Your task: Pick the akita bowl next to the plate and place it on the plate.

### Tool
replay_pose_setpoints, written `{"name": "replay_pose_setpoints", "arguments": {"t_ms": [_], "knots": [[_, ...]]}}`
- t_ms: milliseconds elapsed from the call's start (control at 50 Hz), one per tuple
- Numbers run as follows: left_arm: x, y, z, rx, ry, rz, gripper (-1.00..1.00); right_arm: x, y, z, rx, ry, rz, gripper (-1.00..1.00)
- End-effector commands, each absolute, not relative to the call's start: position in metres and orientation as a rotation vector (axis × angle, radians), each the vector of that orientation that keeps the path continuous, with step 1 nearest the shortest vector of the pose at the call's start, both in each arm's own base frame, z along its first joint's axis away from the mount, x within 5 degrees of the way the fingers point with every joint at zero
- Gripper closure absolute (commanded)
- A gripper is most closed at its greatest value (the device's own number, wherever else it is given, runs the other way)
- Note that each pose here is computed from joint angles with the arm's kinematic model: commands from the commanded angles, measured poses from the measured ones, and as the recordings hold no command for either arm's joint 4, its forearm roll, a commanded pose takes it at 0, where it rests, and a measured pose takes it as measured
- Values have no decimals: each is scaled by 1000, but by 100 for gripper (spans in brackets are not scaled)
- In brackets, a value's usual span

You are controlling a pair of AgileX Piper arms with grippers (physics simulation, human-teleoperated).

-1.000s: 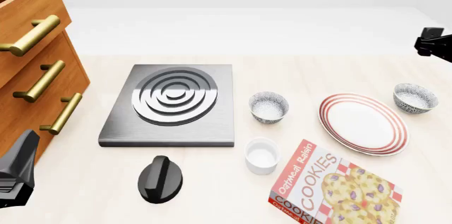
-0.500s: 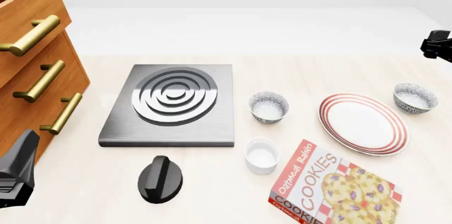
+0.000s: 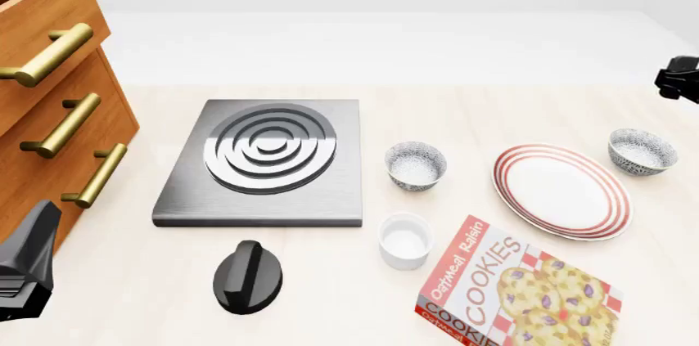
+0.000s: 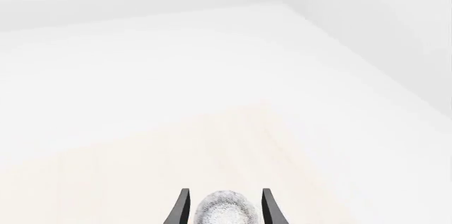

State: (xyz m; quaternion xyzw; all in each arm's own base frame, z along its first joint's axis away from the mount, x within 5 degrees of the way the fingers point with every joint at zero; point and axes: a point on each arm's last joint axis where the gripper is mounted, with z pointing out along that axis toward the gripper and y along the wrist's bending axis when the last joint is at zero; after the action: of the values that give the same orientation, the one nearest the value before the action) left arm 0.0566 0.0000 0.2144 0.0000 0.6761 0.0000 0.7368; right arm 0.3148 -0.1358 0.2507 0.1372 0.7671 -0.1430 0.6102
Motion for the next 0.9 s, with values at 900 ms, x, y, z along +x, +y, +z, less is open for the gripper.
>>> {"name": "replay_pose_setpoints", "arguments": {"t_ms": [900], "knots": [[57, 0, 214, 0, 1485, 0, -100, 326, -169, 216, 413, 1832, -353, -100]]}}
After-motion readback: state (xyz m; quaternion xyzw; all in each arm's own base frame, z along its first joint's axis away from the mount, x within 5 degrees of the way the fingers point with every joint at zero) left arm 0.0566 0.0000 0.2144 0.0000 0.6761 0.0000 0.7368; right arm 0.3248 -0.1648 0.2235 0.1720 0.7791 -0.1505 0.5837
